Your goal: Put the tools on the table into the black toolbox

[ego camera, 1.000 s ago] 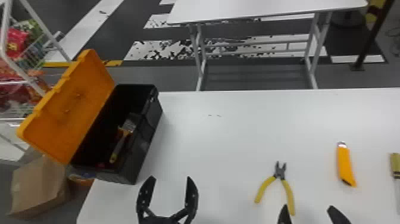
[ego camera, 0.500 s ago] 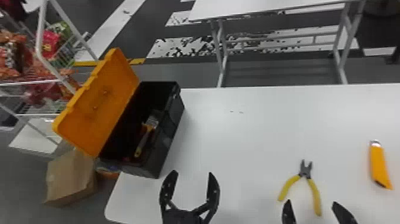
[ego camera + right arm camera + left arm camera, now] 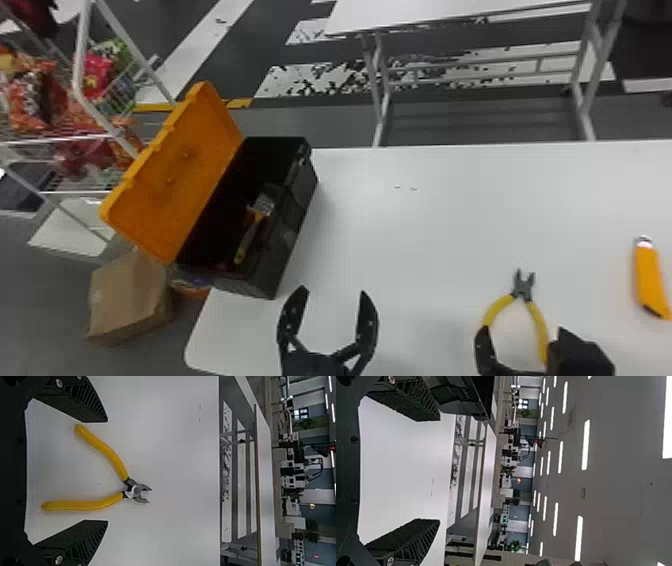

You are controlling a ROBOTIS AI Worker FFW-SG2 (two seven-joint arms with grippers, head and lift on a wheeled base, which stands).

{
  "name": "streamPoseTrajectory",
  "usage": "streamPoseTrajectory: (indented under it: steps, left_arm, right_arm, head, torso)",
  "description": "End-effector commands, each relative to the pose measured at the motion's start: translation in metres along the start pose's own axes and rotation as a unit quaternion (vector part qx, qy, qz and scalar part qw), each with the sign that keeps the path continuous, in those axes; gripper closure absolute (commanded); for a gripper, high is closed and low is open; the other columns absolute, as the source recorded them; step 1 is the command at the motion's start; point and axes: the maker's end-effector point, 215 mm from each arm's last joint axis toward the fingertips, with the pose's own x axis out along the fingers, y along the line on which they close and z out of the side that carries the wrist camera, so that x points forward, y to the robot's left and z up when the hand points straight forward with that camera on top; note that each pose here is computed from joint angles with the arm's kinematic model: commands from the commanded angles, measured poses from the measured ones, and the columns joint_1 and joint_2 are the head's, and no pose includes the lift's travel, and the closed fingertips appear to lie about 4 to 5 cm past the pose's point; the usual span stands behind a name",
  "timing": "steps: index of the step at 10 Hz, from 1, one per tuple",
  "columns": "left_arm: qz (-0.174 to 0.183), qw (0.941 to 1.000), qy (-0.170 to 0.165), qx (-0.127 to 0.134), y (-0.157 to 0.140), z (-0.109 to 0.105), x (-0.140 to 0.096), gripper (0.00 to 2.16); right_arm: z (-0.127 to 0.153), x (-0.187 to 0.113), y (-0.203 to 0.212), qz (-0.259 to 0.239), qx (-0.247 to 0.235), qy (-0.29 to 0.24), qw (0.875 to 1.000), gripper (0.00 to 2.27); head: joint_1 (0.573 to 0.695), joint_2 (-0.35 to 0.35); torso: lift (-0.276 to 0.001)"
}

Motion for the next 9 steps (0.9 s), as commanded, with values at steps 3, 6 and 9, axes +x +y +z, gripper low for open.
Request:
streamPoseTrajectory:
  steps: [3, 6, 9]
  left_arm:
    - [-0.001, 1.0, 0.004, 0.0, -0.002, -0.003, -0.001, 0.08]
    - [-0.001, 1.0, 0.01, 0.0, -0.002, -0.006, 0.0, 0.08]
    - [-0.002, 0.9999, 0.012, 0.002, -0.001, -0.008, 0.001, 0.08]
  right_arm:
    - [0.003, 0.014, -0.006, -0.006, -0.009, 0.023, 1.0, 0.1]
    - [0.007, 0.026, -0.007, -0.004, -0.011, 0.037, 0.999, 0.1]
    - [0.009, 0.037, -0.007, 0.0, -0.012, 0.048, 0.999, 0.1]
  head:
    - [0.695, 0.341]
    - [0.695, 0.325]
    - [0.695, 0.323]
  torso:
    - [-0.075]
    - [-0.075]
    - [-0.075]
